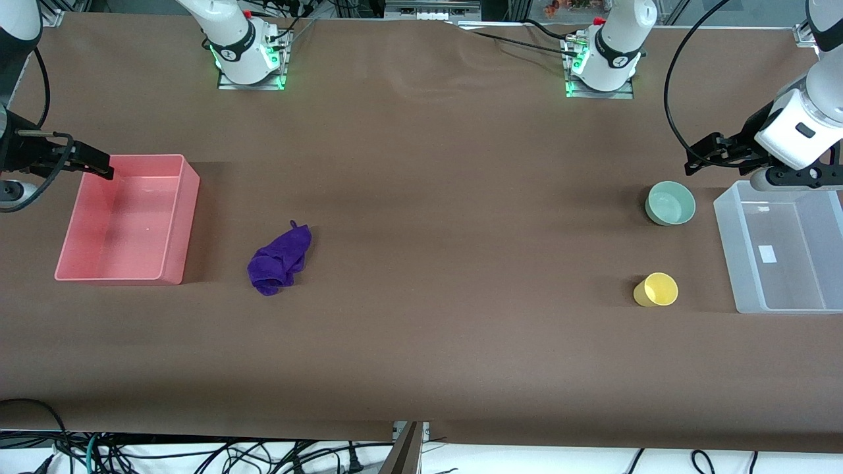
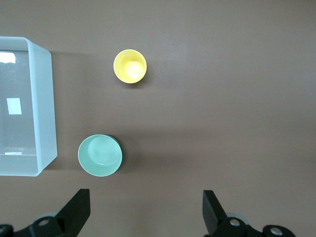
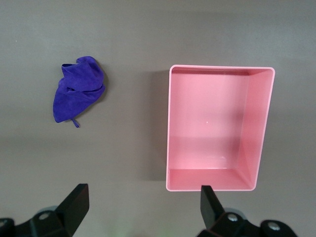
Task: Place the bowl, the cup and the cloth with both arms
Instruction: 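Reach the right gripper to the purple cloth while the left gripper reaches the bowl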
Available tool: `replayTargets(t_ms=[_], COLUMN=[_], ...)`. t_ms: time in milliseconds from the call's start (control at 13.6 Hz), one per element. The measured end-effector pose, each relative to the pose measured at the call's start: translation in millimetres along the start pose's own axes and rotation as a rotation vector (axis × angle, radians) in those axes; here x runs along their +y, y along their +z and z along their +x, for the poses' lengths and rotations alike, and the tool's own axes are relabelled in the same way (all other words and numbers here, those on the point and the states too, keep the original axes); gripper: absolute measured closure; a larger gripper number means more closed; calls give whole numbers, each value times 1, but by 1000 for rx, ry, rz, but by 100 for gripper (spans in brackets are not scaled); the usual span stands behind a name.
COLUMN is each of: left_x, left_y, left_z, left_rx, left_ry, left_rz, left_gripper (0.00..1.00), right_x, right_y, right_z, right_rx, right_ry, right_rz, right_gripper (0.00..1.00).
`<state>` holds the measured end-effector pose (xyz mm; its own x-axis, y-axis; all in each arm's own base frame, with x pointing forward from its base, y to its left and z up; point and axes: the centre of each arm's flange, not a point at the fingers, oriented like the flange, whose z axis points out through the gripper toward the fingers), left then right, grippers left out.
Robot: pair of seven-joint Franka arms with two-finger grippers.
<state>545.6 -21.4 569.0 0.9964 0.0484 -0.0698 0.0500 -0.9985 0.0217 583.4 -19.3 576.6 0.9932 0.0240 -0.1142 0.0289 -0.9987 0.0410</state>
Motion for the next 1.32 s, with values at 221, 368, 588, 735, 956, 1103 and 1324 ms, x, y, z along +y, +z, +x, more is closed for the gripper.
replayTargets(t_ms=[221, 368, 588, 735, 956, 1103, 1324], left_x=[0, 0, 0, 0, -1, -4, -21], left_y=[0, 0, 0, 2, 17, 35, 65], left_z=[0, 0, 0, -1, 5, 14, 39], left_rx=[-1, -1, -2, -13, -53, -83, -70], left_ry=[0, 0, 0, 0, -1, -7, -23], left_rz=[0, 0, 0, 1, 2, 2, 14], left_gripper=[0, 0, 0, 0, 0, 0, 0], right_x=[0, 0, 1, 0, -10, -37, -87], right_y=[1, 2, 3, 14, 59, 98, 158], right_z=[1, 2, 3, 11, 40, 62, 81], right_rx=[-2, -3, -2, -9, -38, -17, 48], right_ry=[0, 0, 1, -1, -21, -63, -123], right_rz=[0, 0, 0, 1, 4, 21, 40], right_gripper=[0, 0, 0, 0, 0, 0, 0])
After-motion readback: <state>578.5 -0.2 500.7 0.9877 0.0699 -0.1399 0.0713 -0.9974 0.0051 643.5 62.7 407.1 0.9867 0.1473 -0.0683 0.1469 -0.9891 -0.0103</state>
